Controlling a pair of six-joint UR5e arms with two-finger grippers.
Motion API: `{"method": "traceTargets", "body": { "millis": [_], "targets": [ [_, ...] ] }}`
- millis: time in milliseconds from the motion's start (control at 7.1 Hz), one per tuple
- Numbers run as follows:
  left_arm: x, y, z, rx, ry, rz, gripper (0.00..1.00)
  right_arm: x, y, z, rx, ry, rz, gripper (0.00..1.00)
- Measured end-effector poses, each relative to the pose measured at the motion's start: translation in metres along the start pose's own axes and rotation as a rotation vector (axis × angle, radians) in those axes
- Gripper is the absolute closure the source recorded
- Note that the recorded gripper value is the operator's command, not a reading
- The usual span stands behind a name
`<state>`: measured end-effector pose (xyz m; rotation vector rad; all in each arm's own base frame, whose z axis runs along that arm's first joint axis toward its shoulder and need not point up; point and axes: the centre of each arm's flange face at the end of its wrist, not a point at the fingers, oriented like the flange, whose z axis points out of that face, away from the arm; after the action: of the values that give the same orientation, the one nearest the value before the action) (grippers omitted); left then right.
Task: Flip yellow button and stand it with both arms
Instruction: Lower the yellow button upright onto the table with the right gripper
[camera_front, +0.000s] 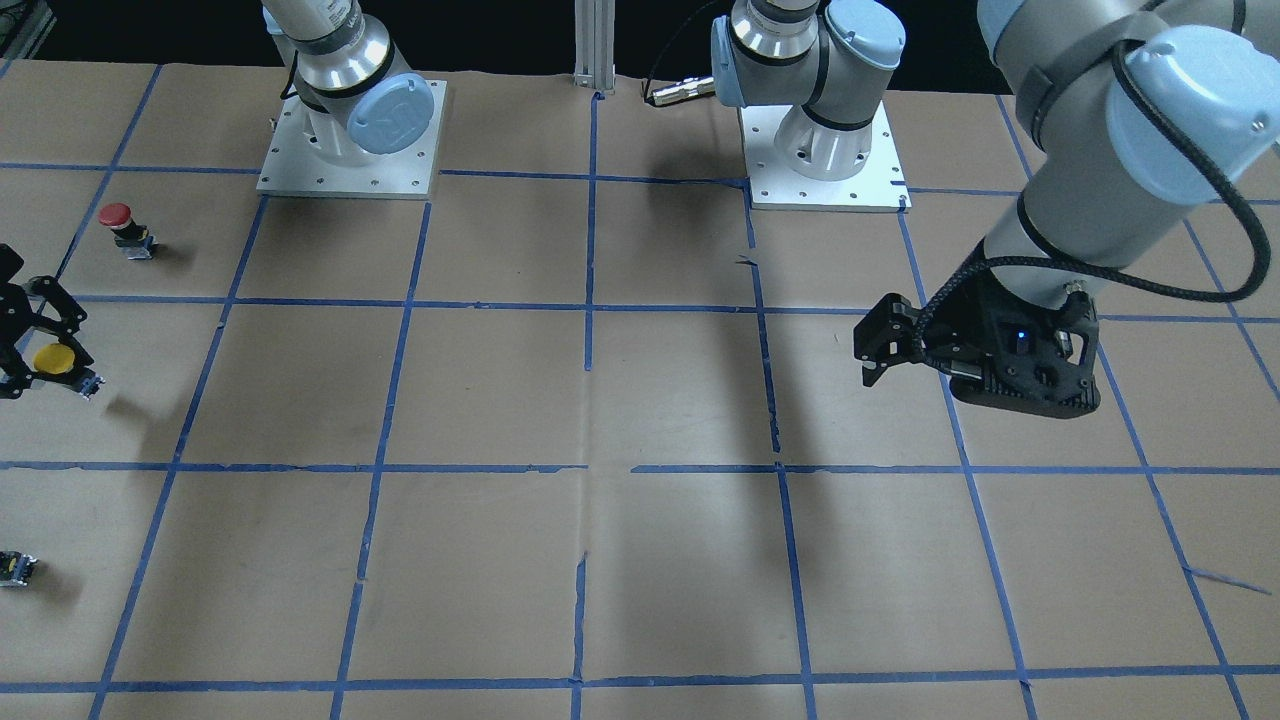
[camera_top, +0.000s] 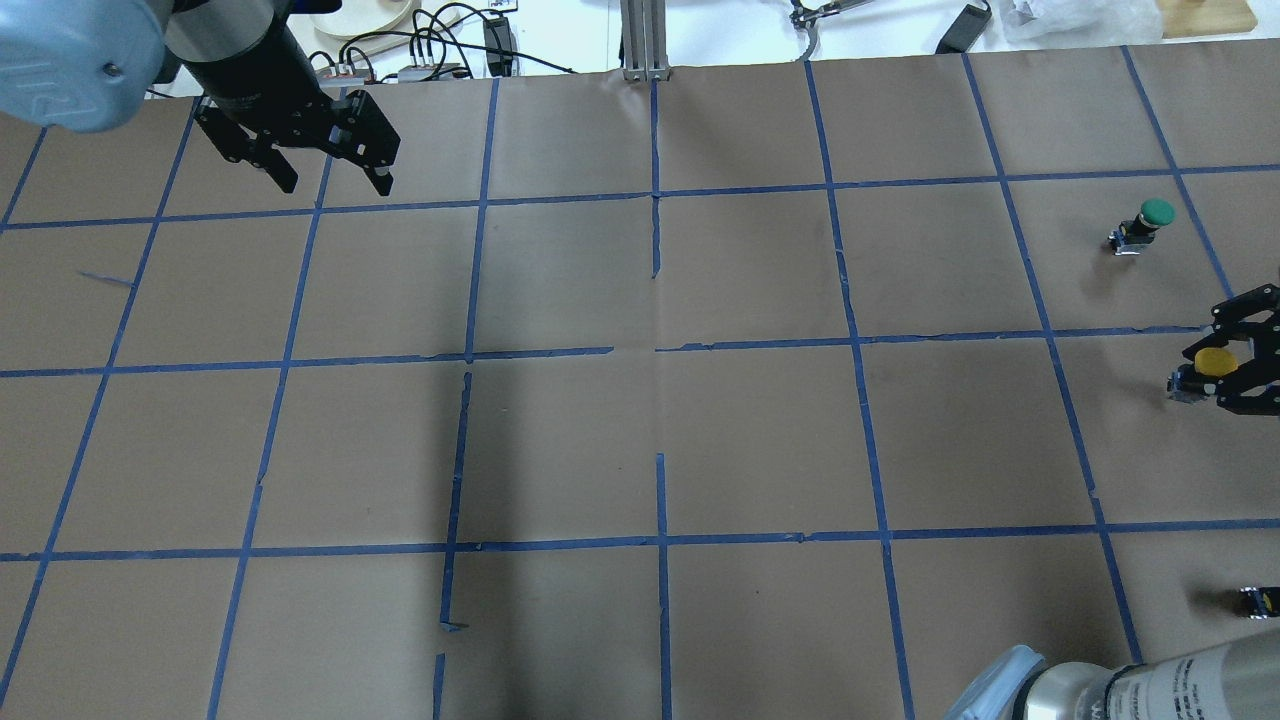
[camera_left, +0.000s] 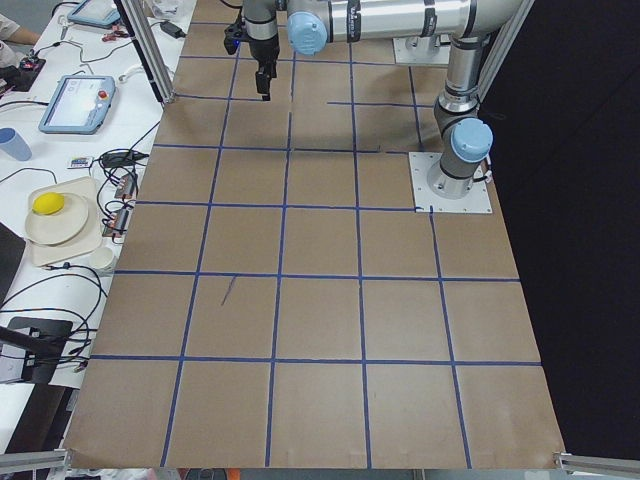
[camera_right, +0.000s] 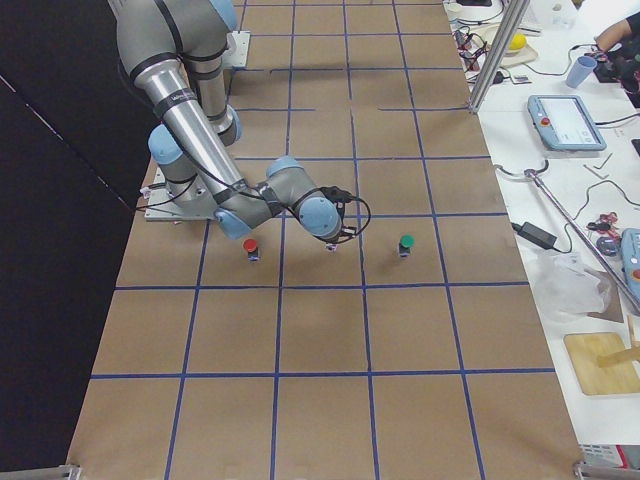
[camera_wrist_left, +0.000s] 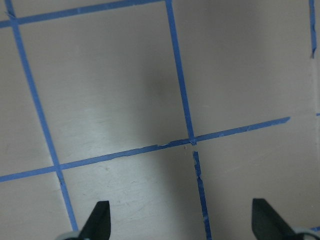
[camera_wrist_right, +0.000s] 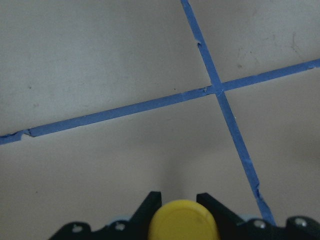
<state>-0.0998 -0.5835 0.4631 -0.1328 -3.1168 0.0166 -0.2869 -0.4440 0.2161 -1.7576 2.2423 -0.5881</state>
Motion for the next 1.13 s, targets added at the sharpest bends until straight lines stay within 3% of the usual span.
{"method": "traceTargets", "body": {
  "millis": [141, 282, 423, 563, 845, 1127],
  "targets": [
    [0.002, 0.001, -0.001, 0.002, -0.001, -0.03, 0.0, -0.001, 0.005, 0.003, 0.009, -0.005, -0.006, 0.53],
    [0.002, -0.002, 0.006, -0.004, -0.004, -0.045, 0.0, -0.002, 0.007, 0.005, 0.015, -0.011, -0.006, 0.39],
    [0.003, -0.002, 0.005, 0.0, -0.01, -0.051, 0.0, -0.003, 0.008, 0.007, 0.017, -0.016, -0.004, 0.32],
    [0.006, 0.008, -0.009, 0.009, -0.014, -0.054, 0.0, -0.003, 0.009, 0.008, 0.018, -0.019, 0.0, 0.12],
    [0.011, 0.036, -0.037, 0.007, -0.016, -0.064, 0.0, -0.004, 0.01, 0.008, 0.017, -0.021, 0.008, 0.02],
    [0.012, 0.05, -0.049, 0.013, -0.023, -0.074, 0.0, -0.003, 0.008, 0.003, 0.01, -0.016, 0.033, 0.01]
  ]
}}
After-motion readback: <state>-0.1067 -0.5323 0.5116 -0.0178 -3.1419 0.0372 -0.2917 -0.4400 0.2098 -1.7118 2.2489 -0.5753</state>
